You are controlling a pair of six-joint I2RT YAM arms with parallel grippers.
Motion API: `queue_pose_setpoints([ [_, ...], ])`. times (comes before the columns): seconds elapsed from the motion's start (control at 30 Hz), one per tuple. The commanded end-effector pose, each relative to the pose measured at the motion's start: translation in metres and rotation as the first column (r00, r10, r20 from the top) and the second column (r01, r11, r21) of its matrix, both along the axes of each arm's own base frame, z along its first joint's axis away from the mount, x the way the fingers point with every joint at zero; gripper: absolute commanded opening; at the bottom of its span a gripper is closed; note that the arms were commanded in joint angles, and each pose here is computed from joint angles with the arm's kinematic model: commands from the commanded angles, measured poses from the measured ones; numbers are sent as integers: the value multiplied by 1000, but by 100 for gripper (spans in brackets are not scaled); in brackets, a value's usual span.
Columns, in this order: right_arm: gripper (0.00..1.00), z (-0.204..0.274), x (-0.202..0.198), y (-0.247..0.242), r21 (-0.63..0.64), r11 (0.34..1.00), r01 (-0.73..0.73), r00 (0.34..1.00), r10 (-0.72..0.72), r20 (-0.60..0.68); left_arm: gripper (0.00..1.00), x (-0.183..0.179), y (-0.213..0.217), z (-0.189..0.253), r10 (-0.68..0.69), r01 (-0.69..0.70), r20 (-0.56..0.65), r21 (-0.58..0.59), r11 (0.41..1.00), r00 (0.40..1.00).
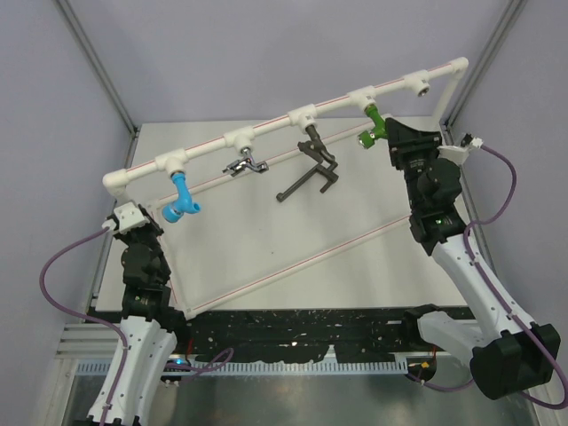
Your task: Install the water faucets
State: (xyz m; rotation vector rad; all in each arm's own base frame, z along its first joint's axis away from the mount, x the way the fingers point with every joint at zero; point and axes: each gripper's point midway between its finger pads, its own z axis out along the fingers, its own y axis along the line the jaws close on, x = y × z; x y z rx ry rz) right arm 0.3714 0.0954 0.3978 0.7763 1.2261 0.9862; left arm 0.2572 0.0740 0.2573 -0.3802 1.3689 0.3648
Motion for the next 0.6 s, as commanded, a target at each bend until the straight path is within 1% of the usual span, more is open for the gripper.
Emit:
queue_pose_setpoints([
  [0.0,13,49,-18,14,367,917,-154,985,111,136,0,-3,-26,64,-142,144,239,10,990,960],
  [0.03,23,50,-21,10,345,928,-139,985,95,141,0,-3,-26,64,-142,144,241,10,990,960],
  [0.07,28,45,-20,7,282,954,-106,989,71,133,0,-3,-26,63,-142,144,237,10,990,961],
  [0.1,42,47,-24,5,249,963,-102,988,68,142,0,-2,-26,63,-142,143,234,12,990,962],
  [0.13,54,46,-27,2,160,984,-82,987,58,150,0,-2,-25,63,-140,141,236,13,990,962],
  [0.17,58,44,-28,1,101,993,-66,987,50,153,0,-2,-25,63,-140,141,234,13,990,962],
  [0.2,63,37,-27,-2,-3,999,-32,989,32,144,0,-3,-25,64,-140,141,237,12,990,961],
  [0.23,69,38,-32,-4,-50,999,-17,988,24,155,0,-2,-26,63,-143,144,234,13,989,962],
  [0.27,76,37,-34,-9,-169,985,27,985,3,173,0,-3,-25,63,-139,140,237,11,990,962],
  [0.3,80,34,-35,-11,-228,973,46,985,-6,172,0,-3,-25,64,-139,140,237,12,990,961],
  [0.33,84,33,-39,-17,-365,926,96,983,-29,183,0,-3,-25,63,-139,140,236,12,990,962],
  [0.37,87,35,-43,-19,-437,891,122,979,-35,203,0,-4,-25,64,-137,139,242,11,990,961],
  [0.4,95,34,-46,-24,-599,783,170,975,-43,220,0,-5,-24,64,-131,133,245,9,991,961],
  [0.43,97,34,-49,-26,-679,708,193,971,-40,234,0,-6,-24,65,-134,136,248,10,991,960],
  [0.47,99,37,-55,-27,-795,565,221,966,-17,257,0,-6,-24,65,-132,134,249,10,991,959],
  [0.5,96,37,-58,-29,-855,460,241,963,-5,269,0,-6,-23,64,-131,133,248,9,991,960],
  [0.53,96,40,-63,-27,-922,276,271,954,53,296,0,-7,-23,64,-126,129,246,7,992,961],
  [0.57,96,43,-66,-25,-940,189,285,948,89,305,0,-6,-23,63,-128,130,245,7,991,961],
])
